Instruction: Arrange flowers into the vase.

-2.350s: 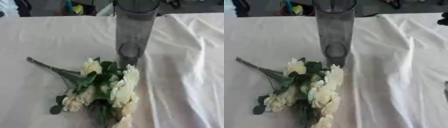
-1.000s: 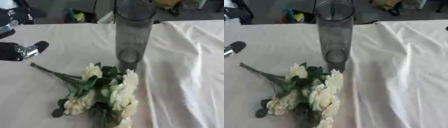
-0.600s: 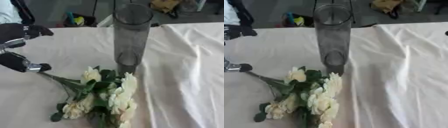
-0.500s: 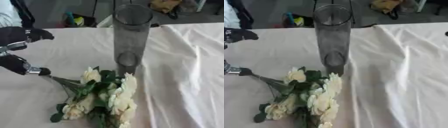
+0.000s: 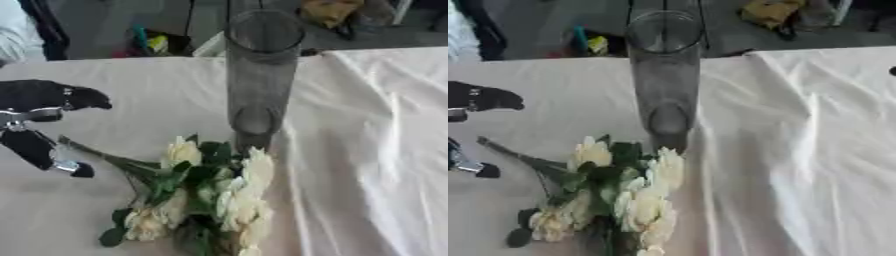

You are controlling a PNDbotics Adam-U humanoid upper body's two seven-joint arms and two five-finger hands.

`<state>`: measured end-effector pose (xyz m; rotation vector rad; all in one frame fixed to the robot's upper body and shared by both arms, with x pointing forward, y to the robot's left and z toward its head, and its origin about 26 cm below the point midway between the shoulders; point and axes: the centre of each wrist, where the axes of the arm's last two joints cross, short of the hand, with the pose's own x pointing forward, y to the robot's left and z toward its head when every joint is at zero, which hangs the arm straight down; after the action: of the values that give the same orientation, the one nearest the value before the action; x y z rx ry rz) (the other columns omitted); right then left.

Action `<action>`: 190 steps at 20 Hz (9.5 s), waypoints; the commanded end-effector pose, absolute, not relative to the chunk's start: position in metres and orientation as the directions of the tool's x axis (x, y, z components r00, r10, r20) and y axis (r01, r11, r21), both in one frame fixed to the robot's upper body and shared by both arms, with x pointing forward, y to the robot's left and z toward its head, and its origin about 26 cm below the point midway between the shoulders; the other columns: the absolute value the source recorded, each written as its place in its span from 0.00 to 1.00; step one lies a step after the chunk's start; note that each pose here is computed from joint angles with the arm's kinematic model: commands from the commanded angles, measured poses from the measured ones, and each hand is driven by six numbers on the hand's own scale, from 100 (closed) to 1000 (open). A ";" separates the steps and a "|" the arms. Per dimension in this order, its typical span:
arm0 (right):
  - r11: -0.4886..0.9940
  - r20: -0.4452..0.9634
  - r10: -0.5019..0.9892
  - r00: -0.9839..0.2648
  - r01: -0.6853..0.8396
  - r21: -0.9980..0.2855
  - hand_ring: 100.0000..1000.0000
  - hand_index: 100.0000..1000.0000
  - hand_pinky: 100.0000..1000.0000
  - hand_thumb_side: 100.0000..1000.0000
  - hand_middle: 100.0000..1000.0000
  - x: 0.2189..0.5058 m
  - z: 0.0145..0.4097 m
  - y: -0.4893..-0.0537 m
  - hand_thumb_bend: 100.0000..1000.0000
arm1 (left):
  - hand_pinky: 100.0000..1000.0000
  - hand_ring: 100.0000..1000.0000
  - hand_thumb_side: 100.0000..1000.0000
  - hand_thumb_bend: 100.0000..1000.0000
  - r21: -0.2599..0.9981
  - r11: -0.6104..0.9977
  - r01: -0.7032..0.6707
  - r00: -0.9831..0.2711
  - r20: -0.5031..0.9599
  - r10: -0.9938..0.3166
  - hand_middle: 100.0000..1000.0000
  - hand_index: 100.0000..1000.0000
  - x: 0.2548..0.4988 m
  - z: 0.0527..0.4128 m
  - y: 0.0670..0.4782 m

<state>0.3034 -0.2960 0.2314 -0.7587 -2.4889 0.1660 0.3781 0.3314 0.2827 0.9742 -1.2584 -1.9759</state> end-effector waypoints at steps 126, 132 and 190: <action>0.848 0.465 0.530 -0.709 0.453 -0.276 0.51 0.74 0.63 1.00 0.50 0.300 0.235 -0.293 0.00 | 0.18 0.34 0.63 0.09 0.935 -0.318 -0.156 -0.721 -0.328 -0.610 0.46 0.63 0.399 0.233 0.276; 0.848 0.466 0.529 -0.709 0.453 -0.275 0.51 0.74 0.63 1.00 0.50 0.300 0.235 -0.293 0.00 | 0.12 0.30 0.58 0.00 0.938 -0.302 -0.170 -0.708 -0.329 -0.624 0.41 0.56 0.400 0.231 0.275; 0.846 0.473 0.533 -0.702 0.457 -0.274 0.52 0.75 0.63 1.00 0.50 0.299 0.233 -0.297 0.00 | 0.00 0.00 0.84 0.04 0.820 0.090 -0.565 -0.706 -0.424 -0.567 0.00 0.10 0.353 0.297 0.267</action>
<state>0.3028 -0.2954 0.2246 -0.7108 -2.4409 0.1787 0.3604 0.2593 0.2792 1.1431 -2.3004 -1.7656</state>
